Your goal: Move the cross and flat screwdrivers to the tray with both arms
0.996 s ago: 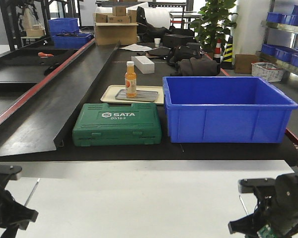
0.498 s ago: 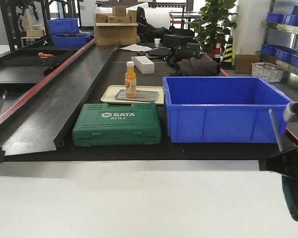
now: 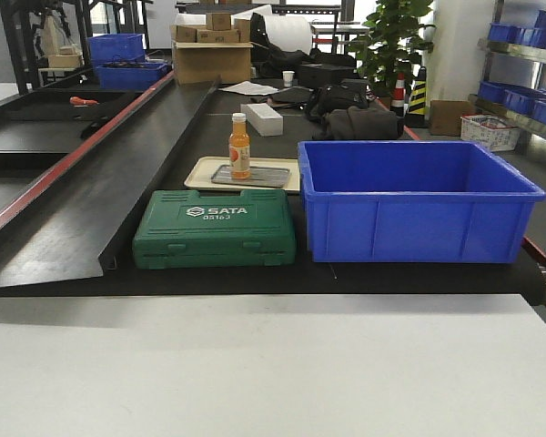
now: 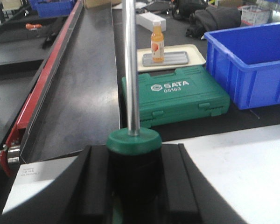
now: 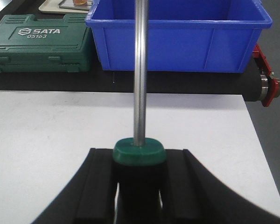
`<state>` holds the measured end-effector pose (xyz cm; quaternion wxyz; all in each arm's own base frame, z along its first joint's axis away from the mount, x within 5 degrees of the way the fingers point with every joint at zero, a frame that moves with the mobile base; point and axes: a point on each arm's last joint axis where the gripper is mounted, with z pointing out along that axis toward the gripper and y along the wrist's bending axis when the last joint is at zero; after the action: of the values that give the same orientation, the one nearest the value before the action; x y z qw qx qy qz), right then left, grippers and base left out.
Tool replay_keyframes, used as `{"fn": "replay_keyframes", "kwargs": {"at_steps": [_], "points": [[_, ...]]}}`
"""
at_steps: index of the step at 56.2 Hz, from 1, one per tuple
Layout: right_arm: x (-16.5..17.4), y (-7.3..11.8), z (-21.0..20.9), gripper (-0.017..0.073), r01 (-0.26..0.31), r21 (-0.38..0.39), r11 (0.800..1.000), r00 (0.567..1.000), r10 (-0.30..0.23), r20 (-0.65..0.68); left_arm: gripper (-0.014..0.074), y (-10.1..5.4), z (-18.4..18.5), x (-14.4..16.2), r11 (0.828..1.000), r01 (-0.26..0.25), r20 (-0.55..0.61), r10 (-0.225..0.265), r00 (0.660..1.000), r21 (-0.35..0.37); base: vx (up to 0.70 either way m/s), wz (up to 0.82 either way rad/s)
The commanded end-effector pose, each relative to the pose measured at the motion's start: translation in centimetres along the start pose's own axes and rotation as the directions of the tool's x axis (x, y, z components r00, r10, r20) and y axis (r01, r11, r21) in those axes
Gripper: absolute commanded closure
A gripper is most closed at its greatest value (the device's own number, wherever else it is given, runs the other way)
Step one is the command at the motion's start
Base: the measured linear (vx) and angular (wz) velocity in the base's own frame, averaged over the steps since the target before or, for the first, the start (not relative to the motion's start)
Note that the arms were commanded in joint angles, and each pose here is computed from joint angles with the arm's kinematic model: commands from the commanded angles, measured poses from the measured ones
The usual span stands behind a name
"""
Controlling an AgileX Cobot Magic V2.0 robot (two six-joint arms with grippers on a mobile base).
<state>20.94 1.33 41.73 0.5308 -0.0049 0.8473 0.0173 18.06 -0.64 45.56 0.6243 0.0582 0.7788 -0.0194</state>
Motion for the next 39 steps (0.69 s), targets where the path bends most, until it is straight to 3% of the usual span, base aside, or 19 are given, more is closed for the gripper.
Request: {"fn": "replay_keyframes", "kwargs": {"at_steps": [1,39], "points": [[-1.89,-0.02,-1.41,0.057,0.016,0.0,1.0,0.99,-0.016,0.143,0.0591,-0.06,-1.51,-1.82,1.0,0.02,0.141,-0.018,0.99,-0.012,0.0,0.0],[-1.86,-0.01,-1.4,0.057,0.014,0.0,1.0,0.99,-0.014,0.141,0.0591,-0.06,-1.4,-1.77,1.0,0.021,0.135,-0.019,0.991,-0.011,0.0,0.0]]}}
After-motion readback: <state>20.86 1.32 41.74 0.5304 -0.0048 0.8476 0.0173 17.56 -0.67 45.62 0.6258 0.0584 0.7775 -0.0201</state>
